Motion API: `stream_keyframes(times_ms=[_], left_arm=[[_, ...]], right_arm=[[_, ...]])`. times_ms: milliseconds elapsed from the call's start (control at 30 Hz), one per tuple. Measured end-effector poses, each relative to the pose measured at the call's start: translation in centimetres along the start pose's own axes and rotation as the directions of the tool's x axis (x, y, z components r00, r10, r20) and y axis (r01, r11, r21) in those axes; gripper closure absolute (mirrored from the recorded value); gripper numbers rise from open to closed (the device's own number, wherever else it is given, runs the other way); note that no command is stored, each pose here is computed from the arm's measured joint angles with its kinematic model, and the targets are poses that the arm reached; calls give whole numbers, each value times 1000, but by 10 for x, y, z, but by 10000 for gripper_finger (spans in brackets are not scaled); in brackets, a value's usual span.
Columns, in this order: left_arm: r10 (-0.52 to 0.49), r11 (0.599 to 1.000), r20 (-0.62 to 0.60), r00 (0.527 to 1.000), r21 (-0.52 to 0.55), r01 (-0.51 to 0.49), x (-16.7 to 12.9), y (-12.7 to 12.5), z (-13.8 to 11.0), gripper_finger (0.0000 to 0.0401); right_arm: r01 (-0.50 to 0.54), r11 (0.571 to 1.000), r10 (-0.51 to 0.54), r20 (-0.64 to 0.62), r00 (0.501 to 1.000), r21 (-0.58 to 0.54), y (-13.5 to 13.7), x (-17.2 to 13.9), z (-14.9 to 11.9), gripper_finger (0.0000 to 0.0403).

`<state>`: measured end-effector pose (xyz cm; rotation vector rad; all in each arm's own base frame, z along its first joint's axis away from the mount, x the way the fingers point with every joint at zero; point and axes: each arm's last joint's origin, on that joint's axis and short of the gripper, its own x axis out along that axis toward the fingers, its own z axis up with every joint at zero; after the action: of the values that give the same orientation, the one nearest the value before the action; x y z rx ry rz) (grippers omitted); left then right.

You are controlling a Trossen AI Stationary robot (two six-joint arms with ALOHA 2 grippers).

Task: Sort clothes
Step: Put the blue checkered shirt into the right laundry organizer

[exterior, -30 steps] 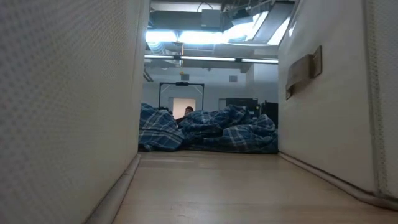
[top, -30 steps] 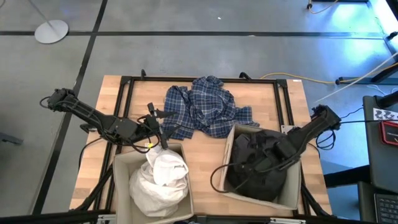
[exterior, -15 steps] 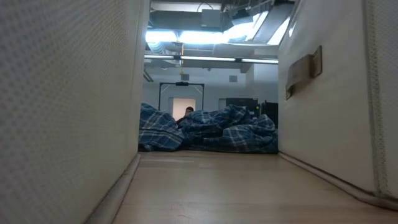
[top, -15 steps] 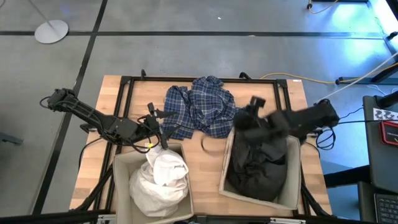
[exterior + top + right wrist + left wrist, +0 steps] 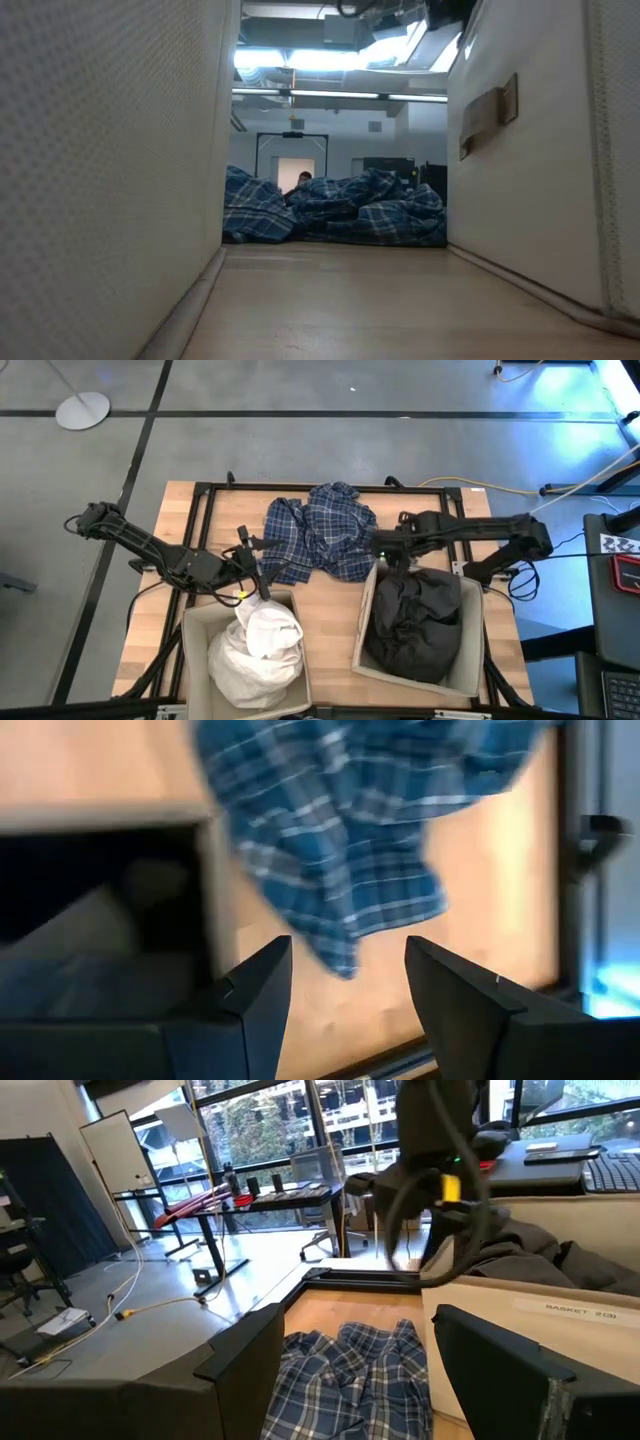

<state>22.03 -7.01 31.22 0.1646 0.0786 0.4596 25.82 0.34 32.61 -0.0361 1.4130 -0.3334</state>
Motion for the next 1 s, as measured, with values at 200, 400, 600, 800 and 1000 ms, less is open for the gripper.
stream_keyframes(times_ms=[200,400,600,800,1000], left_arm=[[0,1000,1,1000,-4,0,0,0,0,150],[0,1000,1,1000,-6,0,0,0,0,150],[0,1000,1,1000,-6,0,0,0,0,150],[1,1000,4,1000,-9,-1,0,0,1,150],[1,1000,5,1000,-9,-1,0,0,1,150]], right_arm=[[-66,995,66,6,998,-75,15,-7,-6,205],[-156,977,156,-10,988,-146,34,-12,-12,205],[-110,985,118,55,991,-135,30,-24,-7,205],[-18,999,33,312,949,-51,11,-44,18,205],[-35,997,-6,555,832,63,-8,-36,59,205]])
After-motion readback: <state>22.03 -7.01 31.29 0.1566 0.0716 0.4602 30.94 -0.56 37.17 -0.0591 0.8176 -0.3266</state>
